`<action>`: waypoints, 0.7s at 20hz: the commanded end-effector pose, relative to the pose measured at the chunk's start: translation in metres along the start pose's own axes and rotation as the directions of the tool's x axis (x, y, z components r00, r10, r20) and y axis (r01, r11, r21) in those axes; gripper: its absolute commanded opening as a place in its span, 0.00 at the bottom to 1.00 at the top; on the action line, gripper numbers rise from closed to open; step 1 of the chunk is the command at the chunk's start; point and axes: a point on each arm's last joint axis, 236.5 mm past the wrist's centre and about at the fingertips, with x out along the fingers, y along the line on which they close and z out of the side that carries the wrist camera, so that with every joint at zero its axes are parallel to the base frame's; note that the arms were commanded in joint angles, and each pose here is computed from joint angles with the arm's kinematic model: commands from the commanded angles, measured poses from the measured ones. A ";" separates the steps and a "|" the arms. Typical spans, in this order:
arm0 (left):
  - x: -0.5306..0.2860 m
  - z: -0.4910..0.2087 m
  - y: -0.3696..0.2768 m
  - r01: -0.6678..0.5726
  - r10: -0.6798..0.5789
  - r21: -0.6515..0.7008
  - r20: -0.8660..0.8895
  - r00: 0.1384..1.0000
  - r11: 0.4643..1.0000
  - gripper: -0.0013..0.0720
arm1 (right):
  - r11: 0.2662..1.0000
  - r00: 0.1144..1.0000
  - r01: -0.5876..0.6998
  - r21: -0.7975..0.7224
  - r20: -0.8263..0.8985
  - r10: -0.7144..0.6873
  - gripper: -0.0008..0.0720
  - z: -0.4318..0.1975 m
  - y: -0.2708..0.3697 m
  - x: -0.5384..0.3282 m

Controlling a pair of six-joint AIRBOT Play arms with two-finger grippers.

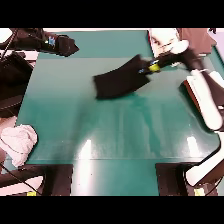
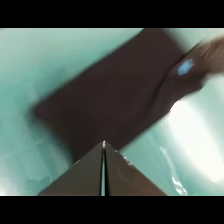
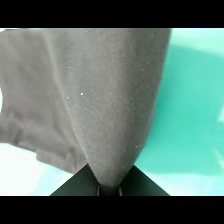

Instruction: Fold the shirts.

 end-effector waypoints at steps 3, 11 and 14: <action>0.002 -0.001 -0.007 0.014 -0.014 -0.005 -0.003 1.000 1.000 0.05 | 0.948 0.943 0.227 0.223 0.191 -0.271 0.04 0.021 -0.152 -0.161; 0.002 0.001 -0.008 0.015 -0.015 -0.062 0.005 1.000 0.998 0.05 | 0.836 0.819 0.247 0.490 0.355 -0.451 0.04 -0.001 -0.265 -0.296; 0.002 0.001 -0.010 0.019 -0.019 -0.080 0.004 1.000 0.997 0.05 | 0.859 0.788 0.210 0.466 0.439 -0.431 0.04 0.020 -0.251 -0.319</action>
